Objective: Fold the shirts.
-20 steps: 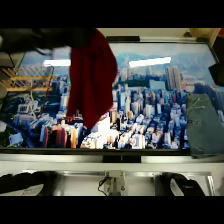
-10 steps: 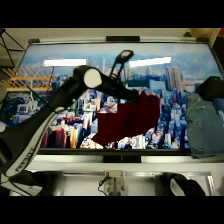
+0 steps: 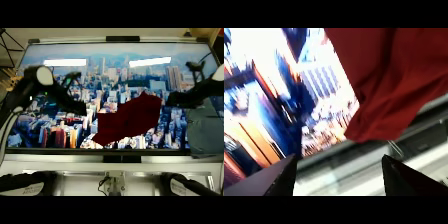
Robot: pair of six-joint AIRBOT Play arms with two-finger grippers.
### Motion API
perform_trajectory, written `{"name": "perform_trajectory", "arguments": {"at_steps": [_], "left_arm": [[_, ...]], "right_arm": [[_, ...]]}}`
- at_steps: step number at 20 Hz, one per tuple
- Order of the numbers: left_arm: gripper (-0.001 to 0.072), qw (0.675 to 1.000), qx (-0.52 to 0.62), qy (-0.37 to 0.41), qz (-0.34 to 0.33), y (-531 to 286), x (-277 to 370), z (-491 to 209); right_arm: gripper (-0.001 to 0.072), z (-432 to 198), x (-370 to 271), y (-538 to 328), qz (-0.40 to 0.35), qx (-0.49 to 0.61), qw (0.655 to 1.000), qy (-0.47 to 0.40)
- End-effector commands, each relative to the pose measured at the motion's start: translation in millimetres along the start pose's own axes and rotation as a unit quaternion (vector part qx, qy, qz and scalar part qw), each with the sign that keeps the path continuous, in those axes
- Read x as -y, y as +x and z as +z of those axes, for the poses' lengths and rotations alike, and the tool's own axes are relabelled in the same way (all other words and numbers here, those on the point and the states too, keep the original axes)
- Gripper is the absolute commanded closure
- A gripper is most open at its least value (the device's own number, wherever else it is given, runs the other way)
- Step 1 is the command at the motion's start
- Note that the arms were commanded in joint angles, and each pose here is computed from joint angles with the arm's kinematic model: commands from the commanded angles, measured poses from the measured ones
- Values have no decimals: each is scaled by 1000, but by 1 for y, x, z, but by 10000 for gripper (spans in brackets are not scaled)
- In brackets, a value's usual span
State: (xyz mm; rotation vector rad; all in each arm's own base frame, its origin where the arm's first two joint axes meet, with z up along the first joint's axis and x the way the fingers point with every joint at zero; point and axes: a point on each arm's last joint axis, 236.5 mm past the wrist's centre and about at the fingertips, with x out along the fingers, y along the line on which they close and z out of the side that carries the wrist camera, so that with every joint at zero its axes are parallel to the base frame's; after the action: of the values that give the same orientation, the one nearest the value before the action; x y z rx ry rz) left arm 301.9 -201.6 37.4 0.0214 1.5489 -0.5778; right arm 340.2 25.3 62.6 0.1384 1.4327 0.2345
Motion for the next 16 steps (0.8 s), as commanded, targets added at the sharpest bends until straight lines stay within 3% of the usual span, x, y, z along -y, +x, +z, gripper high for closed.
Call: {"name": "perform_trajectory", "arguments": {"at_steps": [1, 3, 14, 15, 16], "left_arm": [[114, 993, -23, -88, -75, 57, 7, -59], [114, 985, -14, -128, -115, 87, 20, -67], [124, 983, -6, -150, -105, 154, 32, -61], [235, 983, -7, -151, -105, 156, 32, -60], [255, 983, -7, -149, -104, 157, 31, -59]], "right_arm": [[40, -3, -4, 71, 58, -66, 996, 15], [41, 3, 2, 91, 61, -70, 996, 18], [41, 37, 8, 130, 73, -26, 996, 31], [41, 40, 10, 133, 71, -22, 997, 32], [40, 42, 11, 135, 69, -17, 997, 31]]}}
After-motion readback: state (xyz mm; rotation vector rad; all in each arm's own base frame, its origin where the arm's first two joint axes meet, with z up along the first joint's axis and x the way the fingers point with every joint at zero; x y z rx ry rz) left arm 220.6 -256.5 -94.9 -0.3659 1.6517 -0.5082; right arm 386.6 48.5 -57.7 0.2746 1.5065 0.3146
